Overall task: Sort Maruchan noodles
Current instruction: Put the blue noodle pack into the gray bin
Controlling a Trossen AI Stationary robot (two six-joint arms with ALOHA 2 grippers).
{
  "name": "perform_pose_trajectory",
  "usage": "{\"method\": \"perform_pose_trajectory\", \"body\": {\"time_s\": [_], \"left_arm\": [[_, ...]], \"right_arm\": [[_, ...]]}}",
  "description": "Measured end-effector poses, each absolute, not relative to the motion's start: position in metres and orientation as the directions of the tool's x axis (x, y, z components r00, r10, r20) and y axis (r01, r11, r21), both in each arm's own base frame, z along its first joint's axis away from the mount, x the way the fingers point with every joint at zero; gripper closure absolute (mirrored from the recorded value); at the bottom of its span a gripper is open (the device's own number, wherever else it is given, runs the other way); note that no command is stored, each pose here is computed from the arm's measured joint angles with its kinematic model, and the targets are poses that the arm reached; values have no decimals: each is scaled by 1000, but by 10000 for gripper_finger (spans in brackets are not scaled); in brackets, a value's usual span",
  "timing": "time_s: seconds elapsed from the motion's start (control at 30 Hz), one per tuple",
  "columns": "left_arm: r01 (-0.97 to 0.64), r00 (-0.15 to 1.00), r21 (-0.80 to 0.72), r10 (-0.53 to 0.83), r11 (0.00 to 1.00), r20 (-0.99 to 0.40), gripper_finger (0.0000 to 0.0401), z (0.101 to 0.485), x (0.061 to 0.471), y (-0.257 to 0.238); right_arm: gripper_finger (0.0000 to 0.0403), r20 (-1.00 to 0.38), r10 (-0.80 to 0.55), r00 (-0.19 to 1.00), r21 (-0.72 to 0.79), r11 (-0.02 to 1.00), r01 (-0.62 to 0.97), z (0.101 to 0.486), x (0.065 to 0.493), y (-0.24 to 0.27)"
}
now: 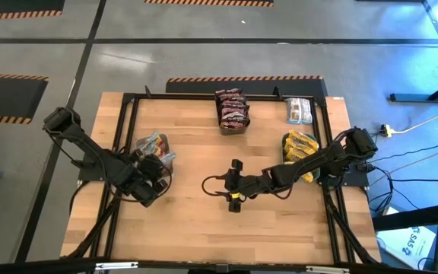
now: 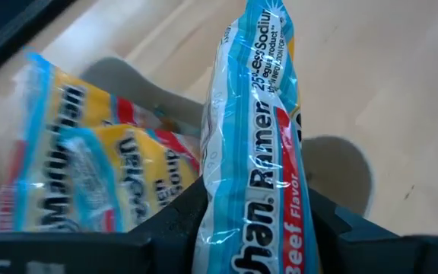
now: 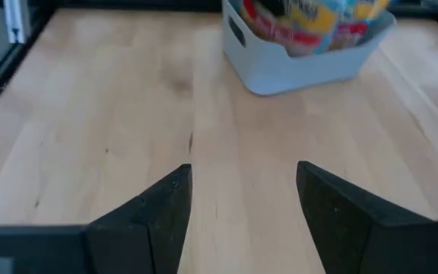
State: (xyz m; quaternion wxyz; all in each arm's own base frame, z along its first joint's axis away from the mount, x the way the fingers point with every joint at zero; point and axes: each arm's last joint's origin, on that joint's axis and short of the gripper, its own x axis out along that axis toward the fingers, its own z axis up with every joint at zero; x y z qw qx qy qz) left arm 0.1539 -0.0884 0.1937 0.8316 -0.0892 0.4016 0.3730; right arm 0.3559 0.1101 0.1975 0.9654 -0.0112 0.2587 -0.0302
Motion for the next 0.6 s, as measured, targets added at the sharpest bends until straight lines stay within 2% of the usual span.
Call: {"method": "perform_pose_trajectory", "body": {"time_s": [0.17, 0.37, 0.53, 0.6], "left_arm": [[-656, 449, 119, 512, 745, -732, 277, 171, 151, -90], [-664, 516, 70, 524, 744, -678, 277, 150, 147, -86], [-678, 579, -21, 517, 735, -630, 277, 145, 152, -87], [-668, 582, -8, 516, 744, -629, 277, 145, 153, -87]], "right_arm": [[180, -452, -48, 891, -77, 997, 14, 198, 361, 112], [180, -374, -38, 926, -65, 998, 15, 194, 372, 113], [180, -406, 47, 913, -22, 998, -61, 177, 382, 100], [180, -402, 76, 912, -1, 997, -83, 172, 390, 94]]}}
